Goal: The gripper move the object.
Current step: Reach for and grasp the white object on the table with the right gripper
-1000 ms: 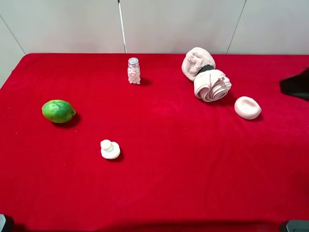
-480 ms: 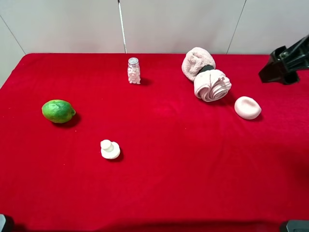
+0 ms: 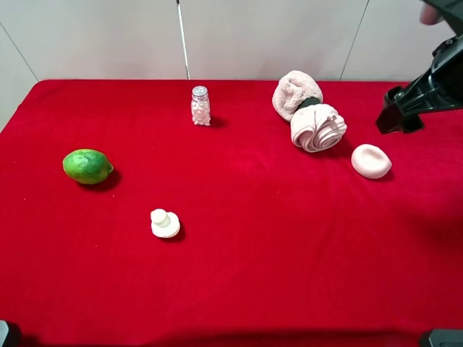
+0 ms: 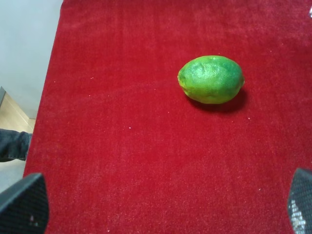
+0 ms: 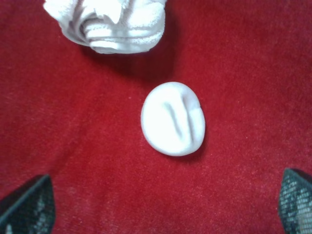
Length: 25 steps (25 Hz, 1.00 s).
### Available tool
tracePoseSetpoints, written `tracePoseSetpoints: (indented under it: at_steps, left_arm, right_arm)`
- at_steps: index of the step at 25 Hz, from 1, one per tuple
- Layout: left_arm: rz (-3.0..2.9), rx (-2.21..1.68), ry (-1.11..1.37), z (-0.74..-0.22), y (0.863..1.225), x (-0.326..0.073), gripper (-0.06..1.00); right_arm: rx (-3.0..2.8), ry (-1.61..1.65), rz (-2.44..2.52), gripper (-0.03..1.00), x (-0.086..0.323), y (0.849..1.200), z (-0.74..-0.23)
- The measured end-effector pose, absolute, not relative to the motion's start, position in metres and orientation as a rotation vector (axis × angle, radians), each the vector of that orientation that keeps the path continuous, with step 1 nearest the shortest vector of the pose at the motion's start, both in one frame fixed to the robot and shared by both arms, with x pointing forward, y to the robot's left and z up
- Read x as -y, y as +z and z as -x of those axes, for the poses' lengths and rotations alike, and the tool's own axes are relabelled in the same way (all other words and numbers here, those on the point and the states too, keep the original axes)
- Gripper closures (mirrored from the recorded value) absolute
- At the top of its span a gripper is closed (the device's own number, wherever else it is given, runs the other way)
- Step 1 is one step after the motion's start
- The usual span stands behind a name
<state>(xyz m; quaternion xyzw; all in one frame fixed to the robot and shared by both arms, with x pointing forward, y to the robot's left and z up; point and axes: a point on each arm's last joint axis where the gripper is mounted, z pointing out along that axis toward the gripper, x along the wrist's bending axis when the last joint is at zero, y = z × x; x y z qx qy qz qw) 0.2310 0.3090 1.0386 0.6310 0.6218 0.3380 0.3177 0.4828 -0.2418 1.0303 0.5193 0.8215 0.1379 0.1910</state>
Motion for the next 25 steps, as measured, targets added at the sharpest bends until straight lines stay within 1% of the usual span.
tracePoseSetpoints:
  at_steps: [7, 17, 25]
  left_arm:
    - [-1.66, -1.636, 0.889, -0.231, 1.039, -0.309, -0.03]
    - [-1.66, -1.636, 0.889, -0.231, 1.039, -0.309, -0.03]
    - [-1.66, -1.636, 0.889, -0.231, 1.039, -0.309, -0.03]
  right_arm:
    - [-2.345, 0.355, -1.452, 0.27, 0.238, 1.01, -0.498]
    - [-2.378, 0.254, -1.528, 0.27, 0.251, 0.978, -0.515]
    - [-2.397, 0.261, -1.499, 0.27, 0.247, 0.958, -0.527]
